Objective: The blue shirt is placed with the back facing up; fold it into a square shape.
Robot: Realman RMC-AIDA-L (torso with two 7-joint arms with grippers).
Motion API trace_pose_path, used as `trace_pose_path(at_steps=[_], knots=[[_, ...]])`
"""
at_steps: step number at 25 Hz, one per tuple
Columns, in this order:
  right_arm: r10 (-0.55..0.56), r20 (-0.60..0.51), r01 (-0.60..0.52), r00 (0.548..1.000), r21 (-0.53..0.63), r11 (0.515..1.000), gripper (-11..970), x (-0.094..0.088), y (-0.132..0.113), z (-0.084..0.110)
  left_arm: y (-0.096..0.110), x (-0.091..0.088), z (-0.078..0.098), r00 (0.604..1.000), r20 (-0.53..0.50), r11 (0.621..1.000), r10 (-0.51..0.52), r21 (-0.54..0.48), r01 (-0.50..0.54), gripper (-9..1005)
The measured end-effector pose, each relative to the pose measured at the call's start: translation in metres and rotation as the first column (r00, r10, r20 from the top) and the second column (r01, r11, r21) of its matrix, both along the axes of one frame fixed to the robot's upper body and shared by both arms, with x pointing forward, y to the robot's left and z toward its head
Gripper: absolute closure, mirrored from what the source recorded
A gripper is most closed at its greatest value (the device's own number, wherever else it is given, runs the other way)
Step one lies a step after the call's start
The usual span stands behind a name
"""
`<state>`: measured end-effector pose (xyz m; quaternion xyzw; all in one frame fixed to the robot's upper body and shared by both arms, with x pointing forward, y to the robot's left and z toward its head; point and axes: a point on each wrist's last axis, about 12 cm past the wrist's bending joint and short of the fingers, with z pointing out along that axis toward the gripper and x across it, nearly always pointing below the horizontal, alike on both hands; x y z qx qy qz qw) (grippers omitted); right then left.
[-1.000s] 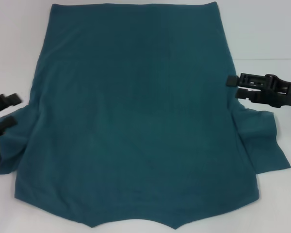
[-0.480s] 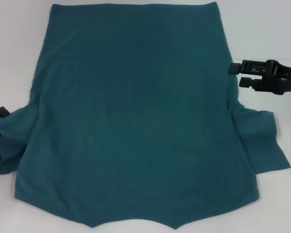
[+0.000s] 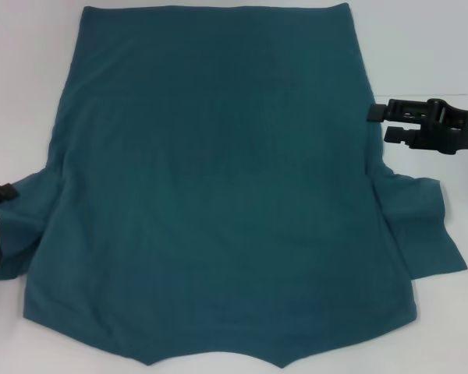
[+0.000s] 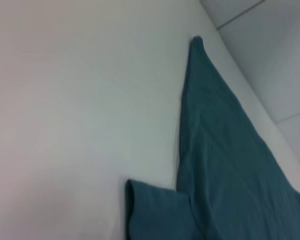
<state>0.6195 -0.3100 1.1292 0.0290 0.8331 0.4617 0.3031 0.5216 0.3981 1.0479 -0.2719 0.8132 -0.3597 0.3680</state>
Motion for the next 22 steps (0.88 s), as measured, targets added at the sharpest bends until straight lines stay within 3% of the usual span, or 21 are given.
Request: trace_pose_path(at_steps=[16,22], knots=[[-0.009,-0.002,0.009,1.0,0.005,1.0,190,-0.002,-0.002,-0.001,-0.012,0.006,-0.003,0.997,-0.009,0.995,-0.076,0.06,0.076,212],[-0.011,-0.003,0.011,1.0,0.007,1.0,191,-0.002,-0.003,-0.002,-0.012,0.008,-0.001,0.997,-0.004,0.994,-0.083,0.071,0.083,427]])
